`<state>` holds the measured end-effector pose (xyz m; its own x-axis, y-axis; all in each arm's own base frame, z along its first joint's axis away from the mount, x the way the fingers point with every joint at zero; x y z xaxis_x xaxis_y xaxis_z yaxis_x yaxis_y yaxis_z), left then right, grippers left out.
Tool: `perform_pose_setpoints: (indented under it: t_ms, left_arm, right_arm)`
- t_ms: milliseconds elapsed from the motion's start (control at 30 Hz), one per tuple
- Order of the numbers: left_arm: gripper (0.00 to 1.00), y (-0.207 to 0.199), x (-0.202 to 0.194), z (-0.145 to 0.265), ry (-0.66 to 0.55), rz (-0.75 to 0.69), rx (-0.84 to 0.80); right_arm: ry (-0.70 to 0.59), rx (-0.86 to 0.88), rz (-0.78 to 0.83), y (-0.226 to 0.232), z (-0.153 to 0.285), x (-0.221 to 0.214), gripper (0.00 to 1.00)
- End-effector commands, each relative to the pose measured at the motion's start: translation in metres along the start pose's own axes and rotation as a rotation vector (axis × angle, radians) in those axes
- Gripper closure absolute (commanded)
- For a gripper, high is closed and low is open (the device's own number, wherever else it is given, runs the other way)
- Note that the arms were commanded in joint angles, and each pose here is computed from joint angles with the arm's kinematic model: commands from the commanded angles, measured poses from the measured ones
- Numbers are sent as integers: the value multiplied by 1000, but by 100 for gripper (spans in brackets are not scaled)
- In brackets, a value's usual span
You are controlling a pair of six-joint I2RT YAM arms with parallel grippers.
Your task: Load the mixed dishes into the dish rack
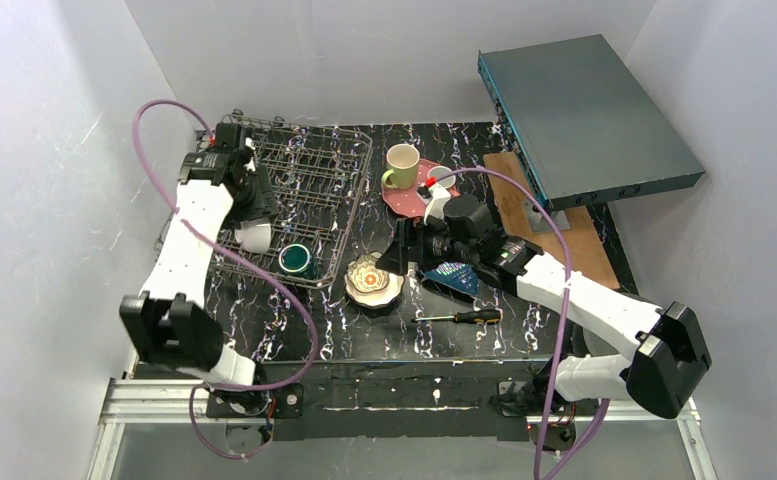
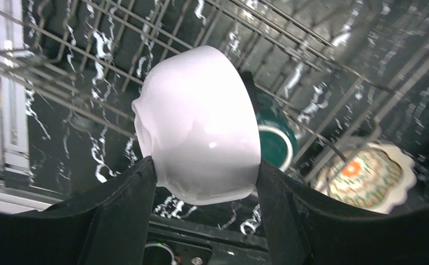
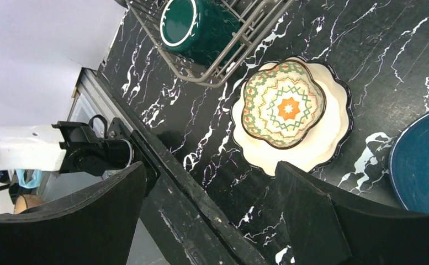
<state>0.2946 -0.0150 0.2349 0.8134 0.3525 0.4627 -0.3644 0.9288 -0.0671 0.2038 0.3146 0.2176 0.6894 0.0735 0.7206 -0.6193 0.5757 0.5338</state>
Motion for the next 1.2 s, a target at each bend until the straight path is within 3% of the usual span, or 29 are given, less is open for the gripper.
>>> perform_pose_setpoints:
  t_ms: [0,133,400,967,1167]
  left_arm:
    - [100,14,30,-14,-49,-79,147]
    - [100,16,32,-43,17,-128,219]
    - [100,21,-6,-87,182,-162,303]
    - [100,13,-48,-121,310,-201,399]
    - [59,12,-55,-123,332,-204,386]
  right_arm:
    - [-37,-13,43,-2,8,7,6]
    - [-33,-21,46,-7,8,8,6]
    - [-22,-16,35,-11,4,7,6]
    - [20,21,0,-7,-3,2,7]
    - [16,17,3,-8,-1,0,7]
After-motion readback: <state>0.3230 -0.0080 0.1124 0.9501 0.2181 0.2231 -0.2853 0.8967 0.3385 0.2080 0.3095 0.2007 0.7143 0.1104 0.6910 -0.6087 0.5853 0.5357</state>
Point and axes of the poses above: each gripper's point midway between its finger pads, its own z axis back along the fingers, its own y axis along the line the jaws close on, x = y × z, the point moved 2 cm from there along z, back along the fingers, and after that the axes turned 6 degrees about z, right-handed, at the moved point
